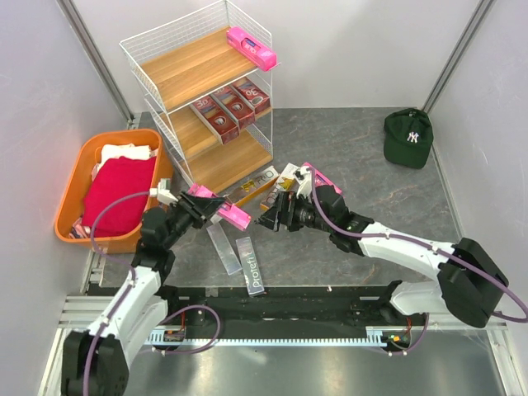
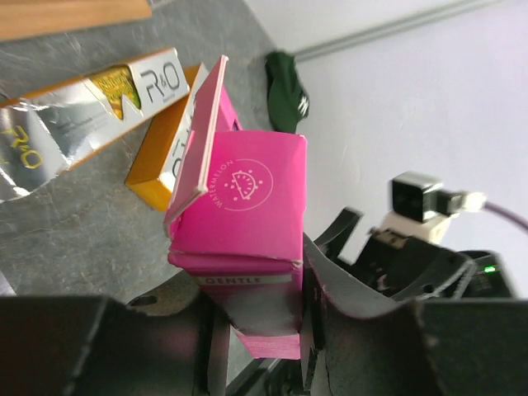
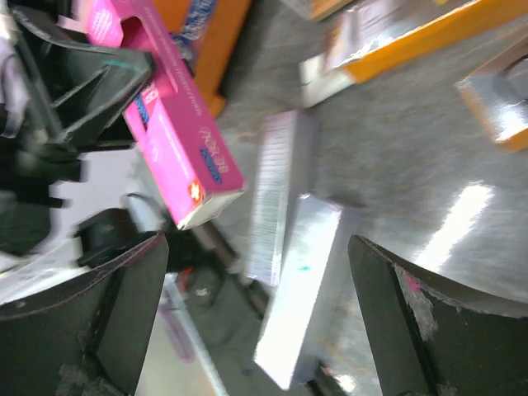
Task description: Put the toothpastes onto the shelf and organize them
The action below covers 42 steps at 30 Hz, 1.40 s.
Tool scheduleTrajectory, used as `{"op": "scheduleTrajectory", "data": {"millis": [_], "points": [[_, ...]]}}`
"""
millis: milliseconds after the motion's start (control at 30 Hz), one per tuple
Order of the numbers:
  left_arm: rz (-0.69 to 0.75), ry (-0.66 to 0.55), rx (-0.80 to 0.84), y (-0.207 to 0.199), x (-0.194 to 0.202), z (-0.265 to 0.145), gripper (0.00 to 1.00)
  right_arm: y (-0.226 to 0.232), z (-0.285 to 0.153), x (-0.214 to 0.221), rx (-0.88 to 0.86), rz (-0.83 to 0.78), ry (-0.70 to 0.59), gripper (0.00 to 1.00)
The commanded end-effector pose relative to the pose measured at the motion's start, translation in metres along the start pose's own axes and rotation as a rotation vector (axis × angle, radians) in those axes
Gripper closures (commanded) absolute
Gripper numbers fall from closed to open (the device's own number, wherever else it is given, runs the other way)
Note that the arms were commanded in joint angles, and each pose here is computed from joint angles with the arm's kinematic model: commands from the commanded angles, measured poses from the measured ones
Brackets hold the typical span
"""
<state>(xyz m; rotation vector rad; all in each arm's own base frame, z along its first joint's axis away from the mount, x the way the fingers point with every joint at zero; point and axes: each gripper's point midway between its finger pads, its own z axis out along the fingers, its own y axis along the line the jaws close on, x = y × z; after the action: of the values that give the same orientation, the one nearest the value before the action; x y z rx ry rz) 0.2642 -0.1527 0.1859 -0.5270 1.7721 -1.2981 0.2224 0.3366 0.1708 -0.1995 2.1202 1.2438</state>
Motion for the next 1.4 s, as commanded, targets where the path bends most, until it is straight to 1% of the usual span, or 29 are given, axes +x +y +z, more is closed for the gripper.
{"op": "scheduleTrajectory", "data": {"millis": [0,33,67,100,167,200,333,400,533,600,700,733,800,833,900,933,1033,1067,1100,1133,1167,1200,1233,1300,1367], "points": [[-0.099,-0.096,0.127,-0.024,-0.019,-0.016,0.74,0.055,-0.004,-0.007,-0.305,0.132,-0.012,0.02],[-0.115,-0.108,0.119,-0.017,-0.020,-0.018,0.74,0.053,-0.001,-0.001,-0.316,0.150,0.008,0.02],[-0.118,-0.118,0.130,-0.018,-0.022,-0.019,0.74,0.054,-0.001,0.004,-0.339,0.164,0.023,0.02],[-0.121,-0.111,0.133,-0.019,-0.020,-0.020,0.74,0.065,-0.004,-0.003,-0.397,0.187,0.001,0.02],[-0.122,-0.107,0.130,-0.018,-0.021,-0.020,0.75,0.067,-0.002,0.000,-0.430,0.207,0.014,0.02],[-0.121,-0.102,0.139,-0.020,-0.020,-0.020,0.75,0.075,-0.004,-0.004,-0.472,0.207,0.001,0.02],[-0.134,-0.090,0.153,-0.020,-0.019,-0.019,0.75,0.072,0.006,0.001,-0.476,0.221,0.019,0.02],[-0.141,-0.077,0.154,-0.020,-0.017,-0.017,0.75,0.073,0.009,-0.001,-0.489,0.222,0.006,0.02],[-0.149,-0.072,0.152,-0.018,-0.016,-0.017,0.75,0.069,0.026,0.003,-0.492,0.240,0.025,0.05],[-0.151,-0.074,0.154,-0.018,-0.016,-0.018,0.75,0.075,0.031,-0.003,-0.518,0.239,0.015,0.07],[-0.154,-0.079,0.150,-0.017,-0.016,-0.019,0.75,0.077,0.038,-0.005,-0.536,0.256,0.018,0.17],[-0.152,-0.080,0.151,-0.017,-0.016,-0.019,0.75,0.076,0.040,-0.005,-0.537,0.258,0.018,0.27],[-0.149,-0.078,0.154,-0.019,-0.017,-0.018,0.75,0.078,0.040,-0.007,-0.549,0.263,0.006,0.34],[-0.147,-0.078,0.154,-0.019,-0.017,-0.018,0.75,0.079,0.040,-0.008,-0.549,0.261,0.004,0.41],[-0.148,-0.078,0.153,-0.019,-0.017,-0.018,0.75,0.080,0.039,-0.009,-0.554,0.260,0.004,0.49],[-0.147,-0.078,0.154,-0.020,-0.017,-0.018,0.75,0.081,0.038,-0.008,-0.554,0.264,0.007,0.55],[-0.142,-0.079,0.149,-0.020,-0.018,-0.017,0.71,0.083,0.036,-0.009,-0.558,0.260,0.004,0.63],[-0.137,-0.077,0.147,-0.019,-0.018,-0.017,0.68,0.082,0.035,-0.010,-0.556,0.261,0.002,0.64],[-0.137,-0.075,0.145,-0.020,-0.018,-0.017,0.59,0.084,0.034,-0.011,-0.561,0.260,0.000,0.68],[-0.134,-0.073,0.143,-0.020,-0.018,-0.016,0.54,0.084,0.034,-0.011,-0.559,0.263,-0.001,0.70],[-0.123,-0.070,0.143,-0.020,-0.018,-0.016,0.46,0.083,0.033,-0.013,-0.555,0.264,-0.004,0.71],[-0.114,-0.068,0.145,-0.023,-0.019,-0.016,0.20,0.085,0.032,-0.015,-0.558,0.261,-0.008,0.72],[-0.121,-0.062,0.122,-0.019,-0.018,-0.015,0.15,0.083,0.031,-0.017,-0.553,0.261,-0.013,0.72],[-0.085,-0.059,0.114,-0.023,-0.020,-0.014,0.09,0.082,0.029,-0.021,-0.545,0.264,-0.022,0.73],[-0.058,-0.044,0.084,-0.019,-0.019,-0.014,0.08,0.075,0.027,-0.024,-0.527,0.262,-0.031,0.73]]}}
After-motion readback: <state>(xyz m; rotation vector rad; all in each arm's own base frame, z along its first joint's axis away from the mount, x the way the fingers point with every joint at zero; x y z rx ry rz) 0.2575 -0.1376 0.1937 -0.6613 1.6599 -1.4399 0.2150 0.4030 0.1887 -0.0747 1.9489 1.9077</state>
